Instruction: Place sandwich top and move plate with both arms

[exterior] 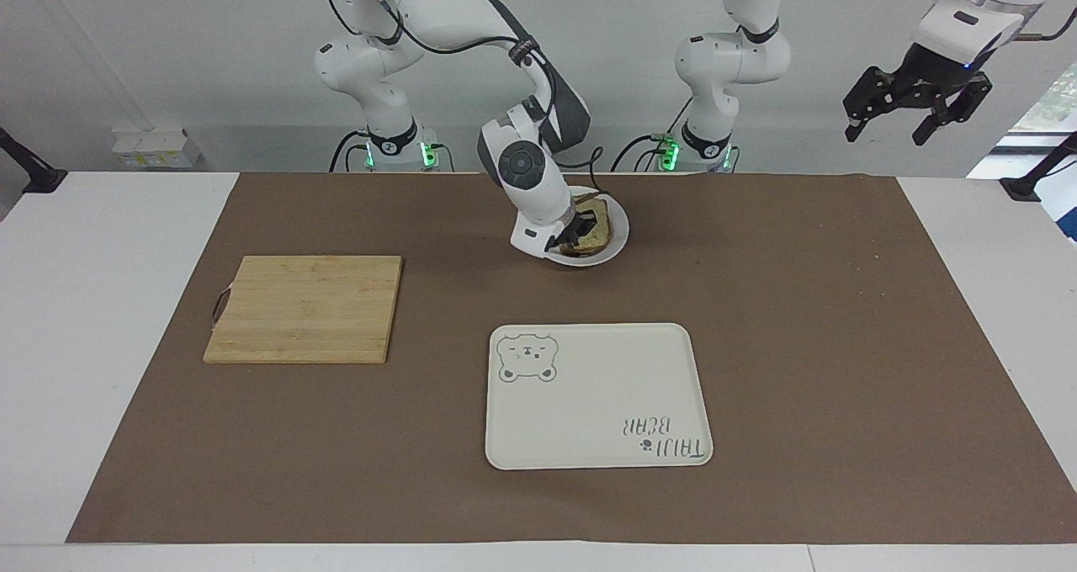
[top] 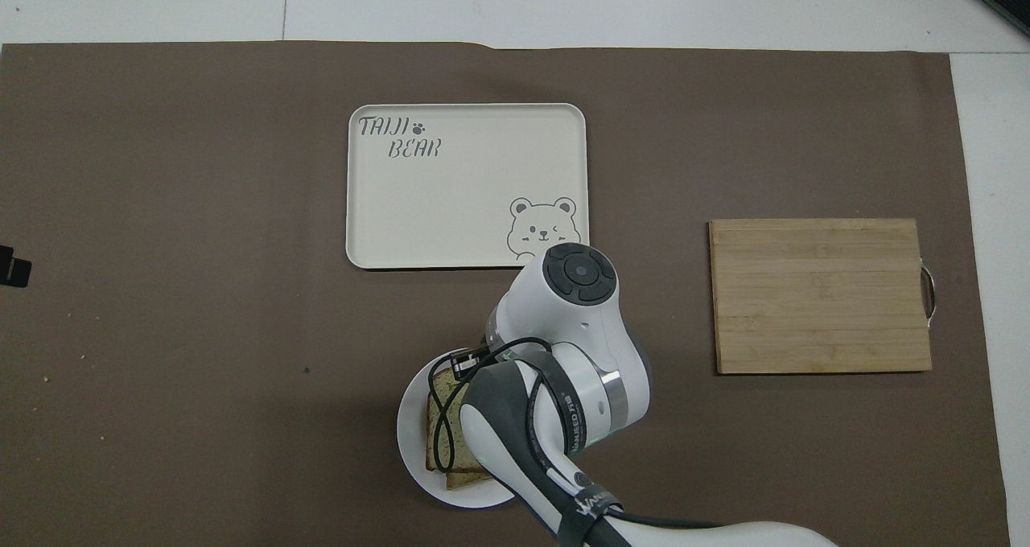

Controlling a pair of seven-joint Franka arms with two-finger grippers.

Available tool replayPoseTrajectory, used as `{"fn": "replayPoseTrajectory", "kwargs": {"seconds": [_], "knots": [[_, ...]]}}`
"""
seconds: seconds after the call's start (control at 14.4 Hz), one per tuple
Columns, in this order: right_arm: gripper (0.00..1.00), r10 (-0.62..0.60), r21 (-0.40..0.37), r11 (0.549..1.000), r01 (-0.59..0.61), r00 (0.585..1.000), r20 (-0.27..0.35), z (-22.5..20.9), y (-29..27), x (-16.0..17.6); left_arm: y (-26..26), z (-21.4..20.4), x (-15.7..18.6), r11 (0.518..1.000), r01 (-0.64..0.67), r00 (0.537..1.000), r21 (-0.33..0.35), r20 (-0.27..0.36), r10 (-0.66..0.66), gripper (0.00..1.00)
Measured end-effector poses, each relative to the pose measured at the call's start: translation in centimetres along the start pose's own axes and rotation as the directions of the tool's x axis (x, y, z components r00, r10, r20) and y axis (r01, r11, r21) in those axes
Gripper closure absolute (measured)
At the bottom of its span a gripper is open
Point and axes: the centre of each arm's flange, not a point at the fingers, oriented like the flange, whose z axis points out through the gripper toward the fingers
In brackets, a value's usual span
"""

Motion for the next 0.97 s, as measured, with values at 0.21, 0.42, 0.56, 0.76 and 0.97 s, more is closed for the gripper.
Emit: {"fn": "replayPoseTrajectory", "kwargs": {"seconds": [0.21, 0.42, 0.56, 0.76, 0.97], "knots": [[0.47, -0.046, -0.050, 0.998, 0.045, 0.999, -0.021, -0.5, -0.1, 0.2, 0.0, 0.0, 0.0, 1.000, 0.000, 1.000, 0.000, 0.000, 0.000, 0.00], [0.15, -0.089, -0.104, 0.991, 0.084, 0.995, -0.048, -1.6, -0.3, 0.3, 0.0, 0.0, 0.0, 1.000, 0.000, 1.000, 0.000, 0.000, 0.000, 0.00], [0.00, -0.111, -0.130, 0.986, 0.100, 0.991, -0.078, -3.3, -0.2, 0.3, 0.0, 0.0, 0.0, 1.000, 0.000, 1.000, 0.000, 0.000, 0.000, 0.00], [0.00, -0.125, -0.179, 0.979, 0.098, 0.981, -0.145, -7.7, 1.5, 0.4, 0.0, 0.0, 0.0, 1.000, 0.000, 1.000, 0.000, 0.000, 0.000, 0.00], [0.00, -0.073, -0.180, 0.983, 0.042, 0.983, -0.171, -12.5, 5.1, 0.1, 0.0, 0.0, 0.0, 1.000, 0.000, 1.000, 0.000, 0.000, 0.000, 0.00]]}}
